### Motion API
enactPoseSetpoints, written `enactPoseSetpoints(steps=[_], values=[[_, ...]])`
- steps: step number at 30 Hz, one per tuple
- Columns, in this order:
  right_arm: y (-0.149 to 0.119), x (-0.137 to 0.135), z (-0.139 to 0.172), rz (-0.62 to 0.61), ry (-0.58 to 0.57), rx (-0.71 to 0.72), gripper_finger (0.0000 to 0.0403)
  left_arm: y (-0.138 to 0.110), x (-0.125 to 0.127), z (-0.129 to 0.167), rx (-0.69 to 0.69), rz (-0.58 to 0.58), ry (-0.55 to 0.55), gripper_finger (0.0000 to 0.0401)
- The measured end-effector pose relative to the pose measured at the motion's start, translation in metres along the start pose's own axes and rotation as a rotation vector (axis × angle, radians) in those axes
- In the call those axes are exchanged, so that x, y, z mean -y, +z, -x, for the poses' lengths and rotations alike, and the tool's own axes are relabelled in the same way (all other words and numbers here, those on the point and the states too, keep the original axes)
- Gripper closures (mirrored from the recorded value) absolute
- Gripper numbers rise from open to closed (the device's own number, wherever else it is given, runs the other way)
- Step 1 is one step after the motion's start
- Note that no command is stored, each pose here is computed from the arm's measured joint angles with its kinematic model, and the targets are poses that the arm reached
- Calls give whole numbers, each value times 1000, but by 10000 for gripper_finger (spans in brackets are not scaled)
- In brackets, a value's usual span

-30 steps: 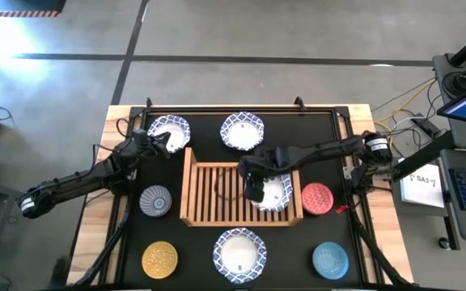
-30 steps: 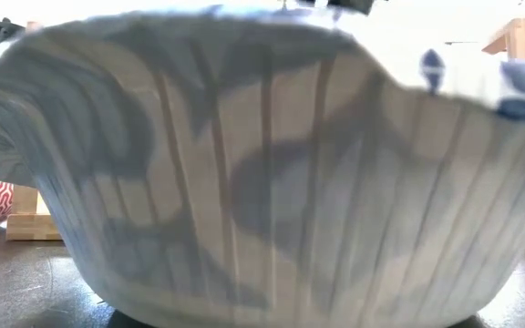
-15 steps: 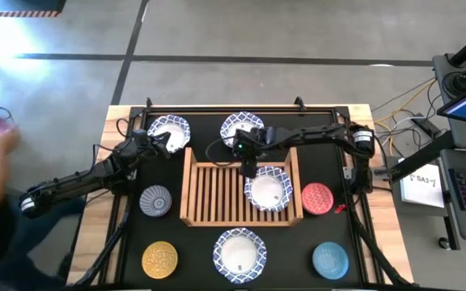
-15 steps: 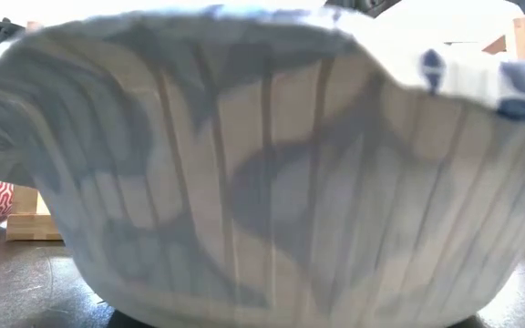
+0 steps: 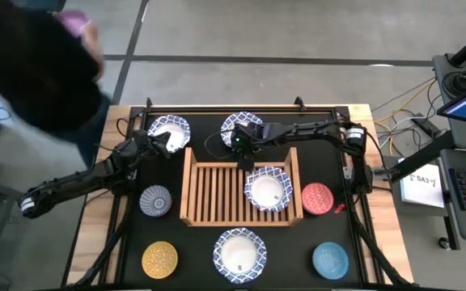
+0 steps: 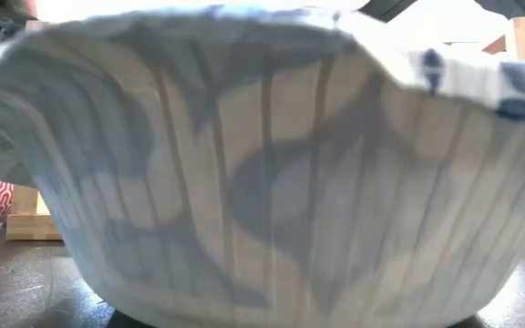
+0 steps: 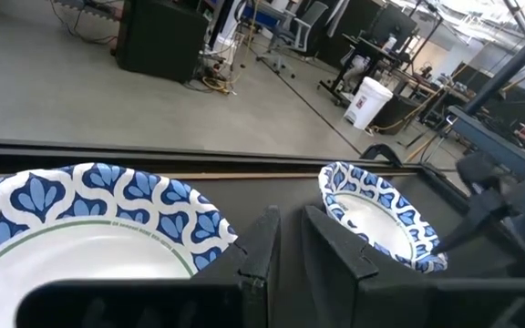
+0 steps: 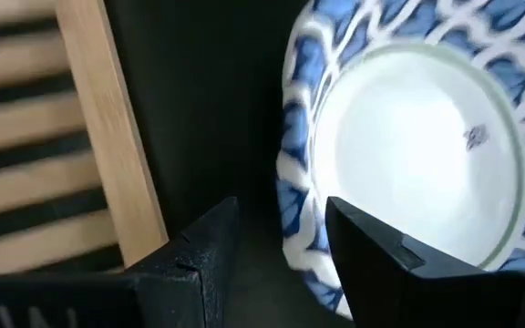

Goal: Place and stack bowls onto a shelf
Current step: Stack the top right white bowl on top of the other white bowl on the shelf

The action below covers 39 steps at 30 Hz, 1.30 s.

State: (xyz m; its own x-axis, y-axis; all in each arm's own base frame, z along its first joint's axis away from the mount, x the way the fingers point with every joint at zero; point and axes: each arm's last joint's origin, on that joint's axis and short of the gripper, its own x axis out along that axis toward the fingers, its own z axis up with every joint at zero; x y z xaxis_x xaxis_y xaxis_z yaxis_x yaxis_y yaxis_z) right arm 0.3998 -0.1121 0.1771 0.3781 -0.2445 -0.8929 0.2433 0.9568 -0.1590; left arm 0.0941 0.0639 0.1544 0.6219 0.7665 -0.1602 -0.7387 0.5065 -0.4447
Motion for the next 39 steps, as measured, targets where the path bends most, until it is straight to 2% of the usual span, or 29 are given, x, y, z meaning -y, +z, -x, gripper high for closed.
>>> enactPoseSetpoints(steps=[8, 13, 18, 24, 26, 30, 39], values=[[-5, -3, -31, 82, -91, -60, 254, 0, 0, 0, -4, -2, 2, 368], [-6, -3, -32, 88, -90, -63, 305, -1, 0, 0, -6, -3, 3, 368], [-2, 0, -20, 82, -102, -38, 383, -1, 0, -1, -10, -5, 5, 368], [3, 1, 12, 14, -86, 9, 393, -1, 0, -1, -10, -5, 5, 368], [5, -3, 25, -16, -42, 37, 393, -1, 0, -1, -11, -5, 6, 368], [7, -21, 49, -60, 71, 77, 394, -1, 0, -1, -10, -5, 5, 368], [-2, -100, 100, 17, 146, 120, 394, -1, 0, -1, -10, -5, 6, 368]])
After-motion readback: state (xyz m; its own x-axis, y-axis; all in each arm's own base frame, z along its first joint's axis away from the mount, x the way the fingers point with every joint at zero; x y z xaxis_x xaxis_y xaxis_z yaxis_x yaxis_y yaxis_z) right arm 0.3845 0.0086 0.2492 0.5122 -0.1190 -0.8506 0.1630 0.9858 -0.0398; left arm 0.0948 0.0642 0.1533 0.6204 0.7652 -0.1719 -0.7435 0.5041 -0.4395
